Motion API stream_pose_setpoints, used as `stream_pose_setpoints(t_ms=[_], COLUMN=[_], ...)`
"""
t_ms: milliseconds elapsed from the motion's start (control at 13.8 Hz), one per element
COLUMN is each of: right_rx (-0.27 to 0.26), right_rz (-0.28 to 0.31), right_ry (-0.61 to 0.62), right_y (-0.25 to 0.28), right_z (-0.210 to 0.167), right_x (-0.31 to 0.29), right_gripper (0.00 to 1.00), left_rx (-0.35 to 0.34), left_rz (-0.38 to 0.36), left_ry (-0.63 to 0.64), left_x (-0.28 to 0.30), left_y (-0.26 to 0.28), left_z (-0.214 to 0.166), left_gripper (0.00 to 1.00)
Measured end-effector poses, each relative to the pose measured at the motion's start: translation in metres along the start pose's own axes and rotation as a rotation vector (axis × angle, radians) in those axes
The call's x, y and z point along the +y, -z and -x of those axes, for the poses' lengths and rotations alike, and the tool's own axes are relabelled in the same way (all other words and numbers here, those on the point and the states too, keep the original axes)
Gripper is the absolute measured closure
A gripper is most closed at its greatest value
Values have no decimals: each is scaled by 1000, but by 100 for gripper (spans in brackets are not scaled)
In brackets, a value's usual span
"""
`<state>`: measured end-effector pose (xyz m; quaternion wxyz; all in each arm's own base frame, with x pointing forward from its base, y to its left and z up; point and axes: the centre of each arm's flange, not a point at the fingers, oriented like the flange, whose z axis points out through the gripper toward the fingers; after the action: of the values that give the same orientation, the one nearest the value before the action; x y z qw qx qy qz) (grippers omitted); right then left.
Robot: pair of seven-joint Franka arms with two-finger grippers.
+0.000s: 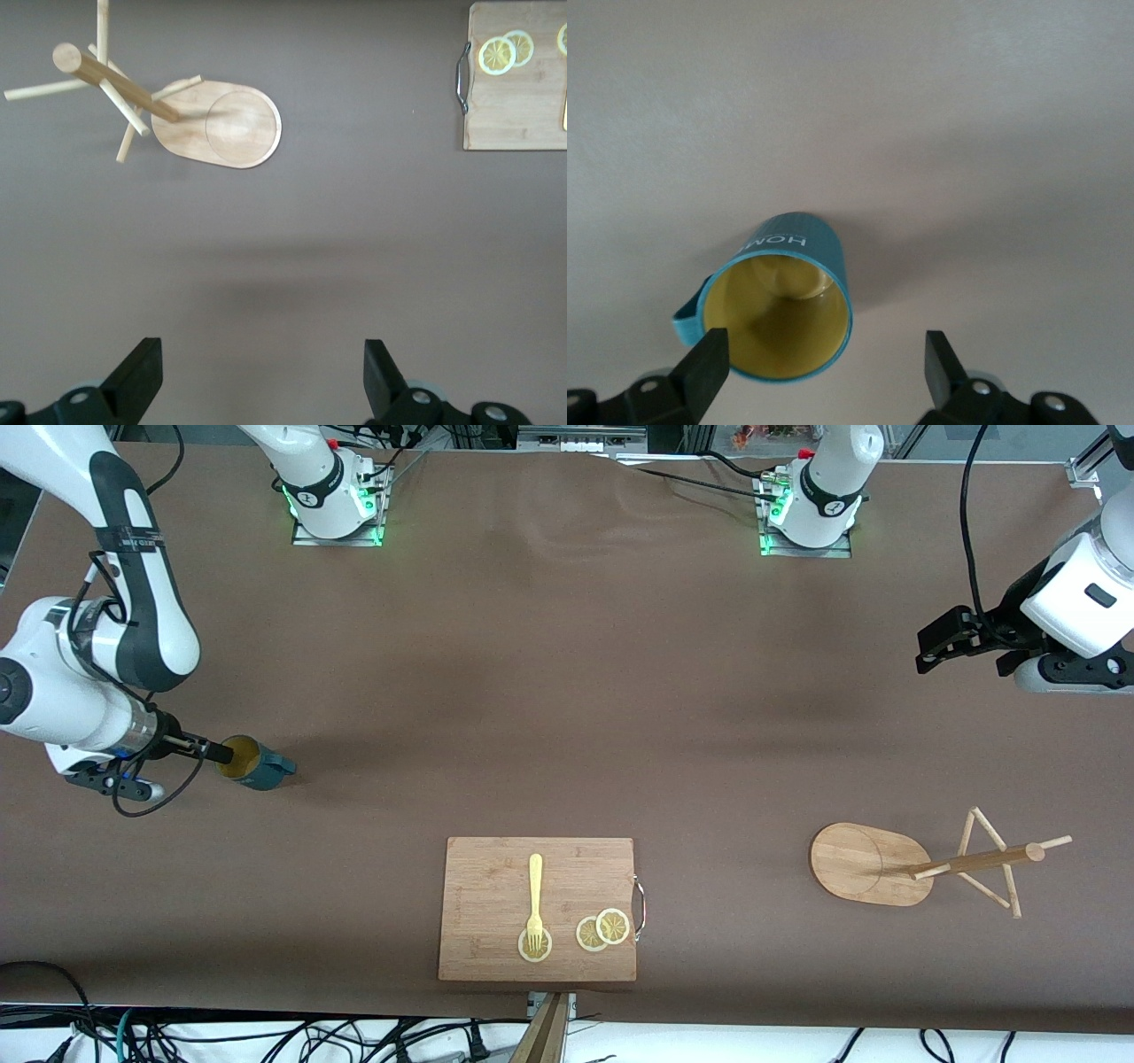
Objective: Pass cup and hang on rack
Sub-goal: 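Grasp the teal mug rim with the right gripper and lift it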
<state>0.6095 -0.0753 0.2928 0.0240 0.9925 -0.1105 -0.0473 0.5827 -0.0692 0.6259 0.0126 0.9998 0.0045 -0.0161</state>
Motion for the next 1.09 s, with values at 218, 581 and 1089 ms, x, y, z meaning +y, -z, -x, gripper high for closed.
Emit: stream_pose_setpoints(t_ms=[218, 581, 1089], right_rx=[4, 39, 47], right_rz=[3, 4, -1], right_ry=[25, 26, 26], right_y=[-19, -43, -39], right_z=[3, -4, -6], right_x=[9, 10, 7], right_gripper=[18, 71, 95], left_rx=[-34, -35, -31], left_rz=[-3, -3, -2], left_ry=[-26, -8, 4], left_x=[14, 3, -3], left_y=[-3, -1, 2], left_z=[6, 5, 4], left_gripper=[0, 0, 0])
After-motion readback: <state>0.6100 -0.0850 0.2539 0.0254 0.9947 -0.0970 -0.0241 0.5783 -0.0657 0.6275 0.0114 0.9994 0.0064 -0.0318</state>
